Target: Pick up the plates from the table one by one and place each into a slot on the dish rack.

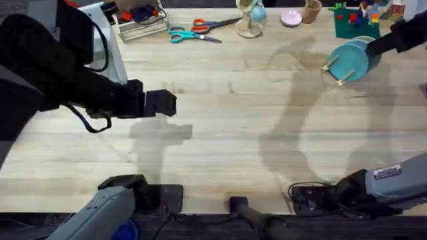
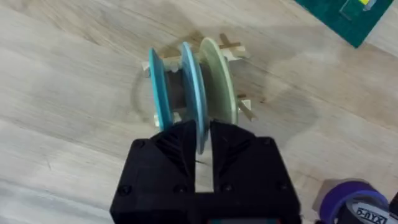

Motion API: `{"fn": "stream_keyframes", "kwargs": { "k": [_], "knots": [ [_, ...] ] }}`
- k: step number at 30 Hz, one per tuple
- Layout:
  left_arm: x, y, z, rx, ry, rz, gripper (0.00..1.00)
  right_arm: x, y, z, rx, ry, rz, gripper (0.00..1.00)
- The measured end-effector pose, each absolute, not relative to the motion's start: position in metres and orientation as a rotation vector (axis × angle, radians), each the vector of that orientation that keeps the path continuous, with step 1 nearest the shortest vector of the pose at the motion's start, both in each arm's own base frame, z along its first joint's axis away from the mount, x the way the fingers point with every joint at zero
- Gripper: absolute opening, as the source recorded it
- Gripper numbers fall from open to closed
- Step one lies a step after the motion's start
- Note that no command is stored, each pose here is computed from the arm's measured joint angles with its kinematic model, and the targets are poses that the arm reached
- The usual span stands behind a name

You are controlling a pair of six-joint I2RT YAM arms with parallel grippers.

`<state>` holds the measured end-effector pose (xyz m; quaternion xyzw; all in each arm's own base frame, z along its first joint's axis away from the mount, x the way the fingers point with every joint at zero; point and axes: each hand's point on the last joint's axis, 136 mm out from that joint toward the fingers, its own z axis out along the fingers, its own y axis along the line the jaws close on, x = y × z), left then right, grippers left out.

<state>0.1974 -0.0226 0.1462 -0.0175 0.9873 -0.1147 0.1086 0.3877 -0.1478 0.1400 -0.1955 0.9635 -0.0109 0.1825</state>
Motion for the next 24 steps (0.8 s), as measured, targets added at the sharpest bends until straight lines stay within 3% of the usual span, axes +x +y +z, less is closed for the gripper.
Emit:
{"fn": "stream_keyframes", "kwargs": {
  "k": [24],
  "knots": [
    [0.197, -0.023, 0.146, -0.052, 2.904, -0.337, 0.993, 0.387, -0.149, 0.150, -0.539, 2.701, -0.057, 0.161]
  ]
}}
